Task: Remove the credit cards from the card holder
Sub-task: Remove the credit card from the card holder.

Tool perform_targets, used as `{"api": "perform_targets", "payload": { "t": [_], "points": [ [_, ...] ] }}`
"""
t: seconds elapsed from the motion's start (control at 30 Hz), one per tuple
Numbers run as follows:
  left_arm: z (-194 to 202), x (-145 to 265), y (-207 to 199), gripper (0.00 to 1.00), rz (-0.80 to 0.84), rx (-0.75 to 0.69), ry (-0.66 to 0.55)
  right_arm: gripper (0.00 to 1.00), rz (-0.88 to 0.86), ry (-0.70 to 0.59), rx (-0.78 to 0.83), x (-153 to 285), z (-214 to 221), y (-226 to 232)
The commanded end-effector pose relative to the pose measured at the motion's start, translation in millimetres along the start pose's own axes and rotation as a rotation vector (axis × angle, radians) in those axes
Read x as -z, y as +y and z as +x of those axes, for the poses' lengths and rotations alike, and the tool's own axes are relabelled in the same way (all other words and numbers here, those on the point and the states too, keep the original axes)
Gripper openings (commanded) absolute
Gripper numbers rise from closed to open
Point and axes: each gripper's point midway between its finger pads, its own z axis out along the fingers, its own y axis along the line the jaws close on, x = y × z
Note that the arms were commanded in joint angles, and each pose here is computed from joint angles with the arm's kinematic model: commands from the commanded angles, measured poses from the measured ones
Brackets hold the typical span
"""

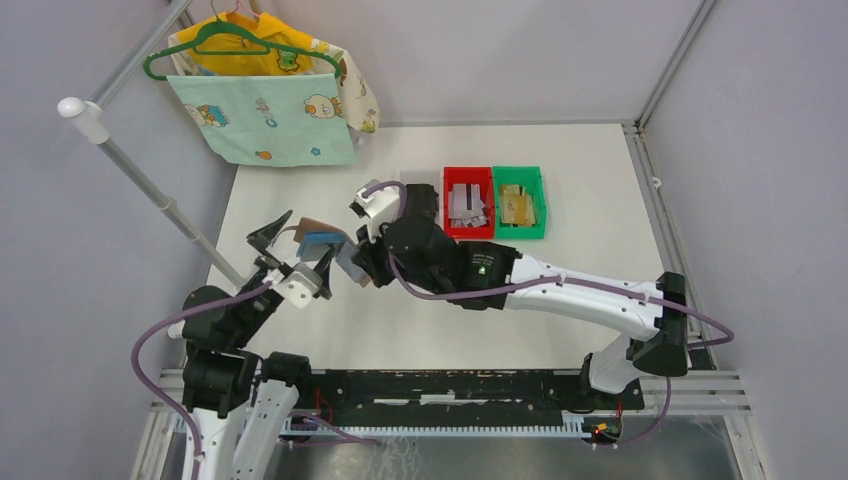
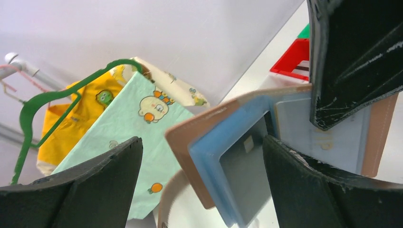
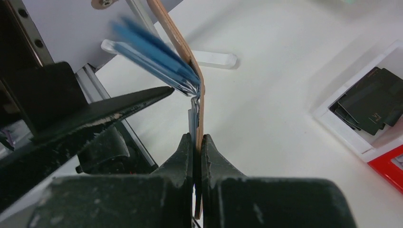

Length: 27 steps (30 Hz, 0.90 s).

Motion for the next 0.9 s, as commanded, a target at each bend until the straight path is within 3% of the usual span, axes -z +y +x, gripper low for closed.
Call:
{"api": "perform_targets", "payload": {
  "t": [0.0, 0.13, 0.27, 0.63, 0.77, 0.87],
  "points": [
    [-26, 1, -18, 1.0, 0.161, 0.077, -0.054, 0.0, -0.115, -0.16, 0.07, 28, -37, 12],
    [-37, 3, -49, 1.0, 0.375, 0.17, -0.062, 0.0, -0.127, -0.191, 0.138, 43, -41, 6],
    [-43, -1, -57, 1.0, 0.49, 0.27, -0.035, 0.0, -0.171, -0.242, 0.181, 60, -44, 6],
    [-51, -12, -38, 0.99, 0.435, 0.259, -0.047, 0.0, -0.238, -0.255, 0.224, 76, -35, 9],
    [-58, -8, -45, 0.9, 0.494, 0.286, -0.062, 0.0, -0.257, -0.271, 0.24, 82, -35, 9],
    [-61, -8, -50, 0.72, 0.544, 0.321, -0.059, 0.0, -0.257, -0.285, 0.243, 86, -36, 7]
  ]
}}
